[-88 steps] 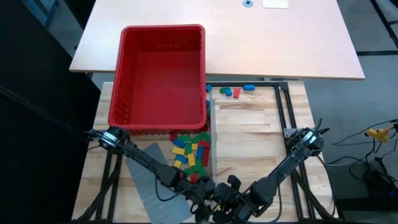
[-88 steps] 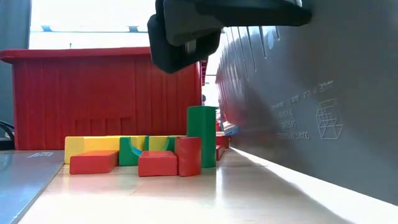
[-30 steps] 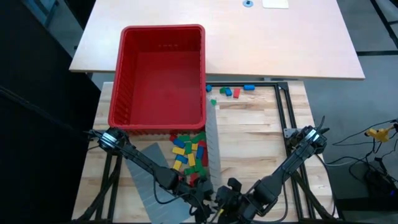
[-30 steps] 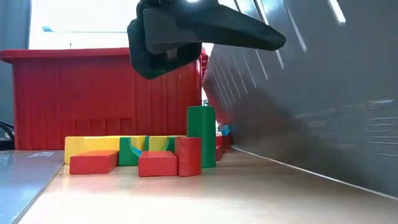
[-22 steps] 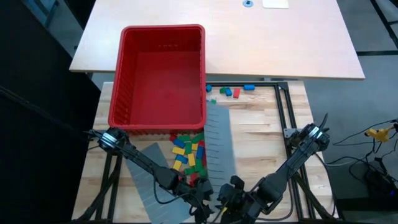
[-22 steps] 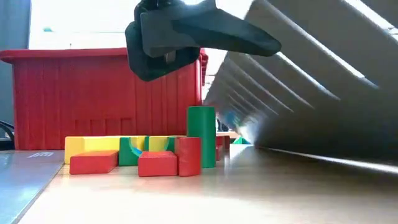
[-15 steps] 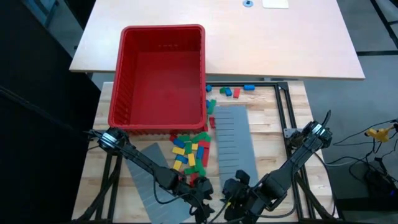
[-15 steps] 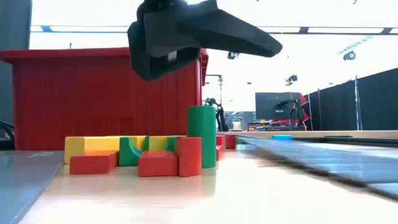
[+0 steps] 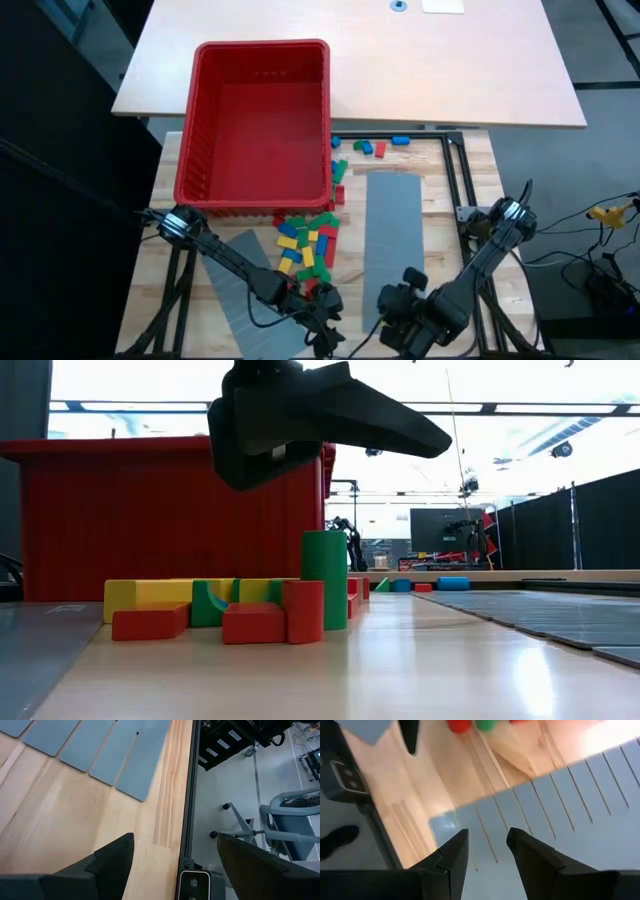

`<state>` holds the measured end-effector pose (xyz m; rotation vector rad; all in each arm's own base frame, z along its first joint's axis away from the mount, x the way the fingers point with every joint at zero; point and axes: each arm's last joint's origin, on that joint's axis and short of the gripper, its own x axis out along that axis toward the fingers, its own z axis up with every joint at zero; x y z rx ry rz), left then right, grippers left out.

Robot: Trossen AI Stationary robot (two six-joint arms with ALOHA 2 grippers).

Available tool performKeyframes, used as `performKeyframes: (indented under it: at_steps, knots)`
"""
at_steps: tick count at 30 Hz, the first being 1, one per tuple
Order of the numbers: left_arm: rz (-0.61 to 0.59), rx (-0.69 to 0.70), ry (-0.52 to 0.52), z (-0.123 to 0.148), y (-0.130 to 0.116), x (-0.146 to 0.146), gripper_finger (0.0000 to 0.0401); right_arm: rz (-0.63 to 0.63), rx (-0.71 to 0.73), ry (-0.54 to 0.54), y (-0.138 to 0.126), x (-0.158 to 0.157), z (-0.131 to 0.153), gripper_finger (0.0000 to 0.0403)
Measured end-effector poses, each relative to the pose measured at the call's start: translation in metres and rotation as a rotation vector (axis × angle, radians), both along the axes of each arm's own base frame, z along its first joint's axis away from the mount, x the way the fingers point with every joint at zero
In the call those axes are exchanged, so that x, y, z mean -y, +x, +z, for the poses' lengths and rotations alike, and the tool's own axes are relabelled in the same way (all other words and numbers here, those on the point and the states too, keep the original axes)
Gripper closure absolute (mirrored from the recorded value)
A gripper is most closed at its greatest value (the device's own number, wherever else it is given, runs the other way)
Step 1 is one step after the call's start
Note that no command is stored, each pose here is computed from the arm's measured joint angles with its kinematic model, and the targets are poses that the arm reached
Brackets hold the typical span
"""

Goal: Sort blocks

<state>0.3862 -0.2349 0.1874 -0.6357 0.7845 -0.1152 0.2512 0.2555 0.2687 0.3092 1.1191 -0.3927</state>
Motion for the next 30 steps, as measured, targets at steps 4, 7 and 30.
performKeyframes:
  at_steps: [4,7,30]
  knots:
    - [0.000,0.000,0.000,0.000,0.000,0.000,0.0127,-0.048,-0.041,-0.007,-0.014,-0.004,-0.018,0.0276]
    - [-0.001,0.000,0.000,0.000,0.000,0.000,0.0127,-0.078,-0.081,-0.019,-0.021,-0.003,-0.033,0.0284]
    - [-0.002,-0.004,-0.001,0.000,-0.001,0.001,0.0126,-0.111,-0.228,0.216,-0.042,0.008,-0.124,0.0295]
